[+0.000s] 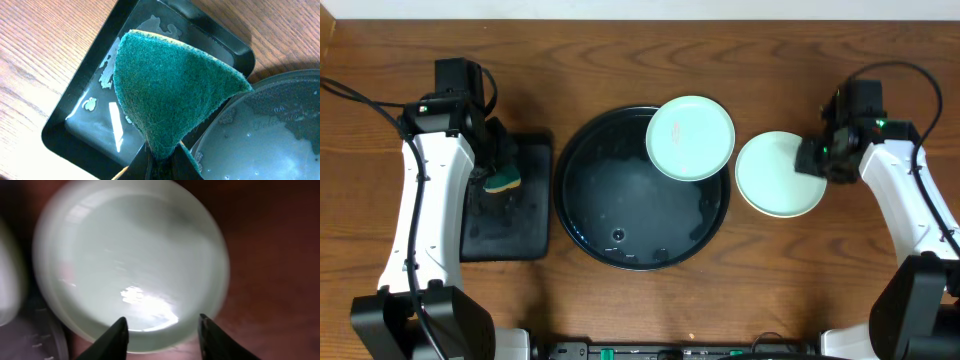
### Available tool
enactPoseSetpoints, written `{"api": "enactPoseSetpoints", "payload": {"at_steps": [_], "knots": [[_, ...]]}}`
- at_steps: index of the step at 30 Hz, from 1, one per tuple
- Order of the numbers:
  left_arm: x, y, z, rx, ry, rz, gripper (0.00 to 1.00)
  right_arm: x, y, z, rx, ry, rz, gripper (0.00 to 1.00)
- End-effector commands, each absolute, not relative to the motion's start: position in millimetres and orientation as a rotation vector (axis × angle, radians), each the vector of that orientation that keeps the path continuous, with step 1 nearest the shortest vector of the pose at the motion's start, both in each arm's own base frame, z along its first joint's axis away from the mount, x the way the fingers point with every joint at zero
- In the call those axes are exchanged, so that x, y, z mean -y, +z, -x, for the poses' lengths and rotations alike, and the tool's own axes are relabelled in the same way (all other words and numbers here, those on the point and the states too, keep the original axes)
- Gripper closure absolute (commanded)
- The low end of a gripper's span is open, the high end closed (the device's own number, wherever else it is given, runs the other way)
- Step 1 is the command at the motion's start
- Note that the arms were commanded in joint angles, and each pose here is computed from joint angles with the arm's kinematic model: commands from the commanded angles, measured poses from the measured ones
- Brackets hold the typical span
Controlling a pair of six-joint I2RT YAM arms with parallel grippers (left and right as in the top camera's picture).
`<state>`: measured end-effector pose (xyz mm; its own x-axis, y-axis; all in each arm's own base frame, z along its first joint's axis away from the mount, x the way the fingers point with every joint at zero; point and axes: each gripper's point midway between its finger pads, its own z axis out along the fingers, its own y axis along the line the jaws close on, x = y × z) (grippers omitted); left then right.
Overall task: Clean dirty plates on tray and stack at the side
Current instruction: 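Place the green plate onto the yellow plate right of the tray, then move the right gripper to the rim of the remaining green plate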
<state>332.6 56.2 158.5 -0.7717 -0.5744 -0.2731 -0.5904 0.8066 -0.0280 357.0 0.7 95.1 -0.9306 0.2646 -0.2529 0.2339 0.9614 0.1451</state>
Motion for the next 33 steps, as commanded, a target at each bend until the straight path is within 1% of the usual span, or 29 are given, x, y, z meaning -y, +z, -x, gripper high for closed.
{"api": "enactPoseSetpoints", "payload": {"at_steps": [1,5,8,13,19,23,25,27,30,33], "knots": [[-58.4,166.7,-335.4,-2.702,0.088,0.883,0.93,-41.0,133.6,-392.8,-2.728,0.36,-0.154,0.52],[-58.4,166.7,-335.6,-2.701,0.087,0.883,0.93,-69.2,153.0,-424.7,-2.684,0.419,-0.004,0.47],[-58.5,166.7,-335.6,-2.701,0.088,0.883,0.92,-85.6,149.6,-445.8,-2.704,0.42,0.084,0.46],[-58.4,166.7,-335.6,-2.701,0.087,0.883,0.93,-109.4,117.3,-470.5,-2.776,0.442,0.211,0.47],[-58.5,166.7,-335.6,-2.701,0.088,0.883,0.93,-121.0,73.1,-478.7,-2.837,0.448,0.237,0.51],[-58.4,166.7,-335.6,-2.701,0.087,0.883,0.92,-125.1,55.8,-480.9,-2.855,0.45,0.245,0.56],[-58.4,166.7,-335.6,-2.701,0.087,0.883,0.93,-127.3,50.2,-480.3,-2.864,0.451,0.25,0.61],[-58.4,166.7,-335.6,-2.701,0.087,0.883,0.92,-128.4,46.3,-479.6,-2.871,0.452,0.252,0.66],[-58.4,166.7,-335.6,-2.701,0.087,0.883,0.92,-129.9,39.1,-477.4,-2.89,0.454,0.25,0.78],[-58.4,166.7,-335.6,-2.701,0.087,0.883,0.92,-130.5,32.8,-474.2,-2.91,0.454,0.25,0.85]]}}
